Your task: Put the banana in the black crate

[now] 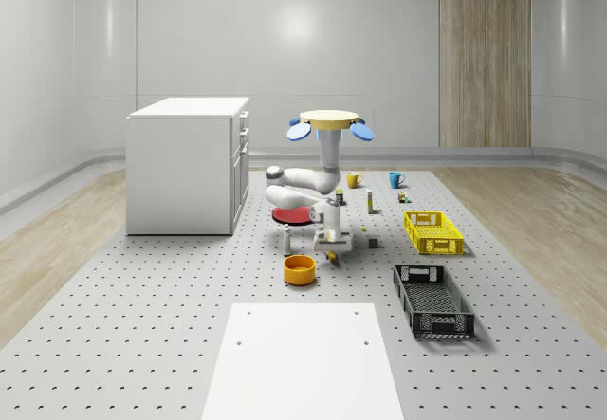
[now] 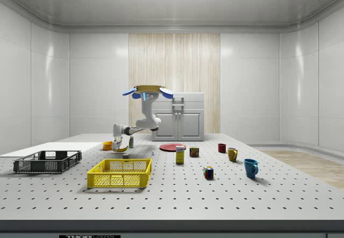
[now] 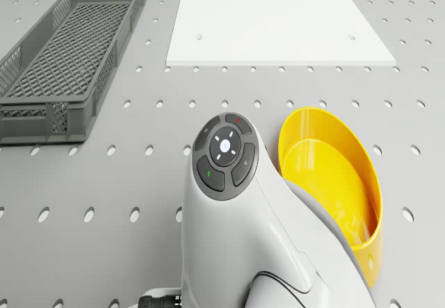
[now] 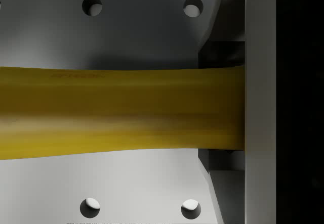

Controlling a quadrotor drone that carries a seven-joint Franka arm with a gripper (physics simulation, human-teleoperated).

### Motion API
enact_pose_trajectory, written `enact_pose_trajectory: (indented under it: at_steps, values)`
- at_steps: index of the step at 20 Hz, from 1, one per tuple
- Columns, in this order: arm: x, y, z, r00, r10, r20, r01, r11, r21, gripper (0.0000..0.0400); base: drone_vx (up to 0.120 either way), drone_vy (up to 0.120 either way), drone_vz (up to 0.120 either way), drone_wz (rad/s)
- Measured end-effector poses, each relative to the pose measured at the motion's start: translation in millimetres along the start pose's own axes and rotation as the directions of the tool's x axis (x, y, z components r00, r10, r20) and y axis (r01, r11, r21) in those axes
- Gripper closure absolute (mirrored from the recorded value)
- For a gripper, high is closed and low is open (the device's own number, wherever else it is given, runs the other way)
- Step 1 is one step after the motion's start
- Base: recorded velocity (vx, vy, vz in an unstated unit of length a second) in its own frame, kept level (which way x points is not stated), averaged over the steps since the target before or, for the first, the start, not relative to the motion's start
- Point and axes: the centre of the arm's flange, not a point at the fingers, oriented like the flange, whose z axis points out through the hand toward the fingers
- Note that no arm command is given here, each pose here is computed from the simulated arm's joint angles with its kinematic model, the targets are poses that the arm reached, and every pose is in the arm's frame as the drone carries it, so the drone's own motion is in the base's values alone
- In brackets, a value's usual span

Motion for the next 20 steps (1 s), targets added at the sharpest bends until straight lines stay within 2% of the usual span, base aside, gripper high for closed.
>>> enact_pose_trajectory:
  at_steps: [5, 7, 20]
  values:
    - [0.2, 0.1, -13, 1.0, 0.003, -0.002, -0.003, 1.0, -0.001, 0.021, 0.0, 0.0, 0.008, 0.0]
    - [0.2, 0.1, -20, 1.0, 0.005, -0.003, -0.005, 1.0, -0.001, 0.0207, 0.0, 0.02, 0.12, 0.0]
    - [0.1, 0.1, -36, 1.0, 0.012, -0.004, -0.012, 1.0, -0.002, 0.0207, 0.117, 0.12, 0.12, 0.0]
